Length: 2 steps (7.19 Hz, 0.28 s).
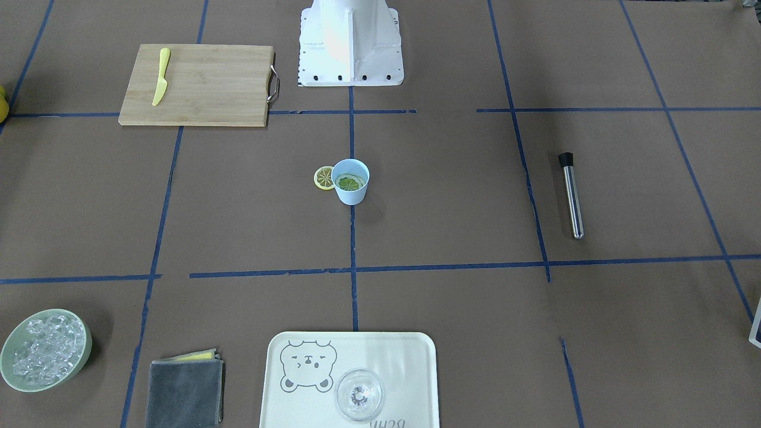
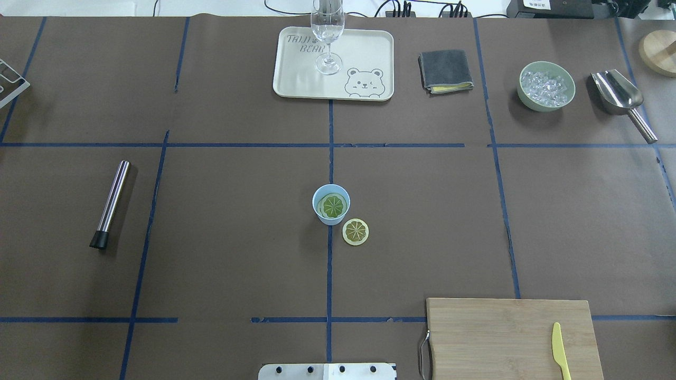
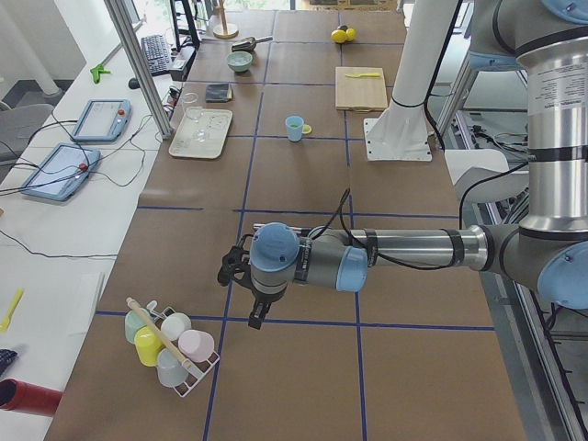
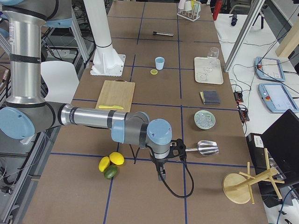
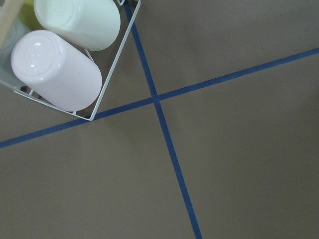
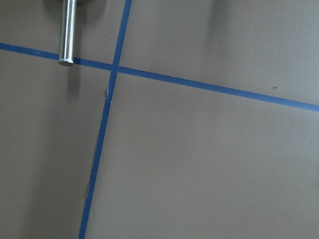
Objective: Squeeze lemon into cup
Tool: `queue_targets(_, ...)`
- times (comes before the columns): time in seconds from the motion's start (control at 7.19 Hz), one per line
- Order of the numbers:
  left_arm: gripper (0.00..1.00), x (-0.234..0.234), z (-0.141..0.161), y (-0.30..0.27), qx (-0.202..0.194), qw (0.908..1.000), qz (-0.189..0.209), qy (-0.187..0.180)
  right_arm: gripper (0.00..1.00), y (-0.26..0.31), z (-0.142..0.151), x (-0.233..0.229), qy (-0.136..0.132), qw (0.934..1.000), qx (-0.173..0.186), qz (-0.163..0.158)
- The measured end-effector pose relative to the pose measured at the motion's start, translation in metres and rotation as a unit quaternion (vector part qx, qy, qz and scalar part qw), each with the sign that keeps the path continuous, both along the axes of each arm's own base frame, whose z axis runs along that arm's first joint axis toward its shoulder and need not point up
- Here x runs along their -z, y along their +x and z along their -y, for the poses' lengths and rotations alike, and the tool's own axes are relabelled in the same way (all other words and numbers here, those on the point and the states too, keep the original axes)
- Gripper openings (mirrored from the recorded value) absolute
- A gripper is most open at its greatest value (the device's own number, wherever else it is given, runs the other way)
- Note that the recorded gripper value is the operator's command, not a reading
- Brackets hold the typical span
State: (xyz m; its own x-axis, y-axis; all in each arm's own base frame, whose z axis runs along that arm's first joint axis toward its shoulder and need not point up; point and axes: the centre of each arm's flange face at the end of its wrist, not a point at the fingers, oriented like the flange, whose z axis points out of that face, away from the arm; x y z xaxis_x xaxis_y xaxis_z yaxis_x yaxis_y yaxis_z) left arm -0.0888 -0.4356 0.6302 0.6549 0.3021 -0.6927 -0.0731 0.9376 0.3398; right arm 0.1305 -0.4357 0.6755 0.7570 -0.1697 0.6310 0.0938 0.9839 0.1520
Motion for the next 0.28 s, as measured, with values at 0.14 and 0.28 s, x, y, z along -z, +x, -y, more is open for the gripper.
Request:
queue_targets(0.14, 1.00, 0.0047, -0.0026, -0.0039, 0.004, 1.0000, 0.000, 0.005, 1.00, 0.0000, 0.0002, 0.0003, 0.000, 1.0000, 0.000, 0.000)
queue_targets(0.28, 1.00, 0.0062, -0.0034, -0.0058, 0.007, 1.0000, 0.000, 0.007, 1.00, 0.0000, 0.0005, 0.0007, 0.000, 1.0000, -0.001, 0.001)
